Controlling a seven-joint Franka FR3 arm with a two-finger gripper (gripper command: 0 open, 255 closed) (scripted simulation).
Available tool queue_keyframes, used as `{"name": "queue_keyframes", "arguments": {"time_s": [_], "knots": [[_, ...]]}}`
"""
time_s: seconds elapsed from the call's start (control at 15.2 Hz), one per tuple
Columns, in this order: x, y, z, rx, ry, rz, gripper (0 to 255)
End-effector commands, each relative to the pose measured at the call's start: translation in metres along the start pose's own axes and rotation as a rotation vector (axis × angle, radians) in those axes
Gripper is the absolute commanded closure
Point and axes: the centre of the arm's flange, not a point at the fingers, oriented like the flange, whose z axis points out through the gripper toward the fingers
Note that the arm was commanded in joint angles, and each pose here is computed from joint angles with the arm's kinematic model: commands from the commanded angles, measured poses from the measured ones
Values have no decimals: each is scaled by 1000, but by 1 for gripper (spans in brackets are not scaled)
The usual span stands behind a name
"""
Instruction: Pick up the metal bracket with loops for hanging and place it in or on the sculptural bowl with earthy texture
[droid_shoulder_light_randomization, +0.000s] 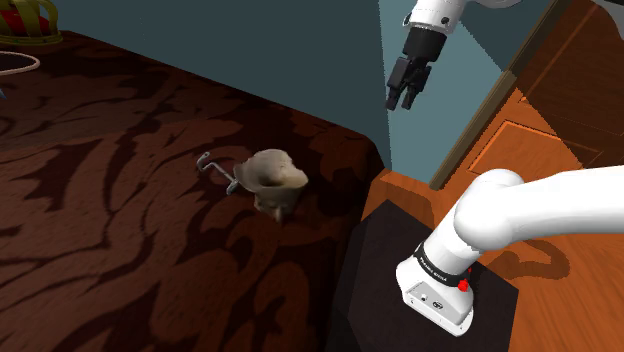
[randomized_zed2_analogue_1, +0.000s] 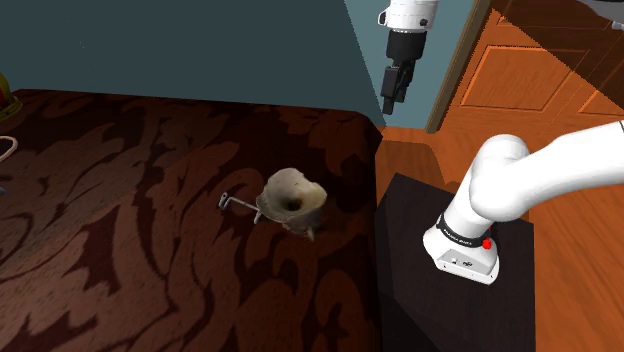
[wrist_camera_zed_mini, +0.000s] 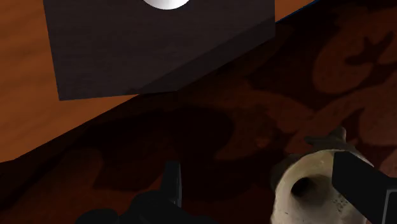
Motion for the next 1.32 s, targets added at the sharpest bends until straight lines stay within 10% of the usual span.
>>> {"name": "queue_keyframes", "arguments": {"time_s": [0.0, 1.25], "knots": [[0, 0, 0, 0, 0, 0, 0], [174, -136, 133, -143, 34, -108, 0]]}}
